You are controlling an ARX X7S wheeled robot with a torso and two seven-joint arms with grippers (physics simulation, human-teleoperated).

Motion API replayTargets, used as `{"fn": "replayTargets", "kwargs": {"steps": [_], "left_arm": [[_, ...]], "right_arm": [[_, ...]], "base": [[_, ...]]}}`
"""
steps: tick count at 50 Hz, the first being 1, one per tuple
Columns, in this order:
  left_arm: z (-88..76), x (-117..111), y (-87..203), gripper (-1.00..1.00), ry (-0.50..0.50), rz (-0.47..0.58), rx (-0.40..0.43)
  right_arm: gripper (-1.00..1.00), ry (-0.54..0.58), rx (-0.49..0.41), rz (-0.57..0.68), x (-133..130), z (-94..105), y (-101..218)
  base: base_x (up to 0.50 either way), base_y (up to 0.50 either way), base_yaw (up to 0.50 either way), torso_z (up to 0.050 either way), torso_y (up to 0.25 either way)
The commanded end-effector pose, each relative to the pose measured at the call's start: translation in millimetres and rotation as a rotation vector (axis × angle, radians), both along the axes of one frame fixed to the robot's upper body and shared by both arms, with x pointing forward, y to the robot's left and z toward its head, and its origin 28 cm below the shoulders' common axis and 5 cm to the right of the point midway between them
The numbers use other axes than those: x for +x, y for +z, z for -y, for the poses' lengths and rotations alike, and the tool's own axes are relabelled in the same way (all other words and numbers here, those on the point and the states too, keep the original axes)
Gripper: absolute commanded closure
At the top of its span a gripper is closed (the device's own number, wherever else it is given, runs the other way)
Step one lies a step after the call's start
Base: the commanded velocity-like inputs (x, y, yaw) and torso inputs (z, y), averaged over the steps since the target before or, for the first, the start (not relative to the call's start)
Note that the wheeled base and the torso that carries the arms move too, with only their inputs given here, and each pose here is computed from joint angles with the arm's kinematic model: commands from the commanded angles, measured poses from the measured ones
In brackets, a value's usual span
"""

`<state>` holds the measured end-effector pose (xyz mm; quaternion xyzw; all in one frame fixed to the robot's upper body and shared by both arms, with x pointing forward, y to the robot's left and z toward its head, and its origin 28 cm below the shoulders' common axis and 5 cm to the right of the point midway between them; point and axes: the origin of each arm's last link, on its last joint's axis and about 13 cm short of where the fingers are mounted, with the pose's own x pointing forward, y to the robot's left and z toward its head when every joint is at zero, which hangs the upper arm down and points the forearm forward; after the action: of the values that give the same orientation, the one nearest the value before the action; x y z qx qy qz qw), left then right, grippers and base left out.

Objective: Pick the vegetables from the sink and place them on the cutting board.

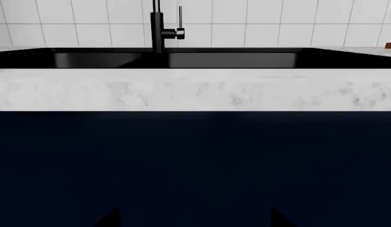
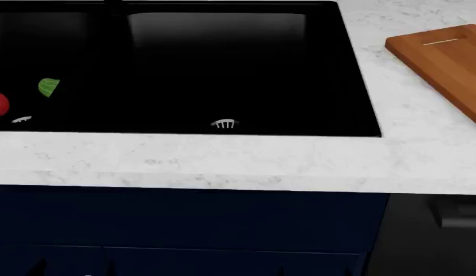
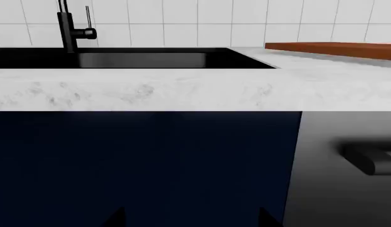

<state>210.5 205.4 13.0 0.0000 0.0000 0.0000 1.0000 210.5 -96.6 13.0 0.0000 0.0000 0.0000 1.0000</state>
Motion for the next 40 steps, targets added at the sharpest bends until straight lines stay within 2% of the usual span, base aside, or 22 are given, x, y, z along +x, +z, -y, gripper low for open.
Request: {"fn": "replayTargets", "kwargs": {"steps": [1,2,8,15,16,17,18,20,25,35,40], "left_arm": [[-0.9,0.7,0.5,-1.00,0.000,0.006,0.084],[1.2,0.2,-2.8,-1.00,0.012,-0.003,0.026],[-0.4,-0.1,2.2,-1.00,0.028,-0.012,-0.057],[-0.9,0.7,1.1,-1.00,0.040,-0.015,-0.037],[-0.7,0.6,1.6,-1.00,0.048,0.003,0.015],[-0.2,0.4,0.5,-1.00,0.045,0.014,0.026],[1.0,-1.1,2.2,-1.00,0.027,0.012,-0.023],[-1.1,-0.9,4.8,-1.00,0.034,0.018,-0.069],[-2.8,0.8,5.8,-1.00,0.046,-0.011,-0.109],[-3.3,1.4,4.1,-1.00,0.043,-0.008,-0.110],[-3.3,1.0,3.6,-1.00,0.042,-0.004,-0.105]], "right_arm": [[-1.00,0.000,0.000,0.000,-0.2,-0.3,0.3],[-1.00,-0.010,0.004,-0.003,0.1,0.5,-0.7],[-1.00,-0.009,0.006,-0.002,0.9,-0.3,-1.4],[-1.00,-0.018,0.001,0.007,0.0,-0.5,0.1],[-1.00,-0.021,-0.003,0.004,0.0,-0.3,-0.3],[-1.00,-0.022,-0.002,0.004,-0.1,-0.3,-0.2],[-1.00,-0.028,-0.009,-0.001,0.0,0.1,-0.4],[-1.00,-0.029,-0.013,-0.027,1.0,0.4,-1.5],[-1.00,-0.015,-0.032,-0.057,2.5,-0.5,-2.3],[-1.00,0.001,-0.018,-0.026,1.4,0.0,-1.0],[-1.00,-0.003,-0.040,-0.028,1.4,-0.3,-1.2]], "base": [[0.00,0.00,0.00,0.000,0.000],[0.00,0.00,0.00,0.000,0.000],[0.00,0.00,0.00,0.000,0.000],[0.00,0.00,0.00,0.000,0.000],[0.00,0.00,0.00,0.000,0.000],[0.00,0.00,0.00,0.000,0.000],[0.00,0.00,0.00,0.000,0.000],[0.00,0.00,0.00,0.000,0.000],[-0.33,0.43,0.00,0.000,0.000],[-0.09,0.50,0.00,0.000,0.000],[0.04,0.50,0.00,0.000,0.000]]}}
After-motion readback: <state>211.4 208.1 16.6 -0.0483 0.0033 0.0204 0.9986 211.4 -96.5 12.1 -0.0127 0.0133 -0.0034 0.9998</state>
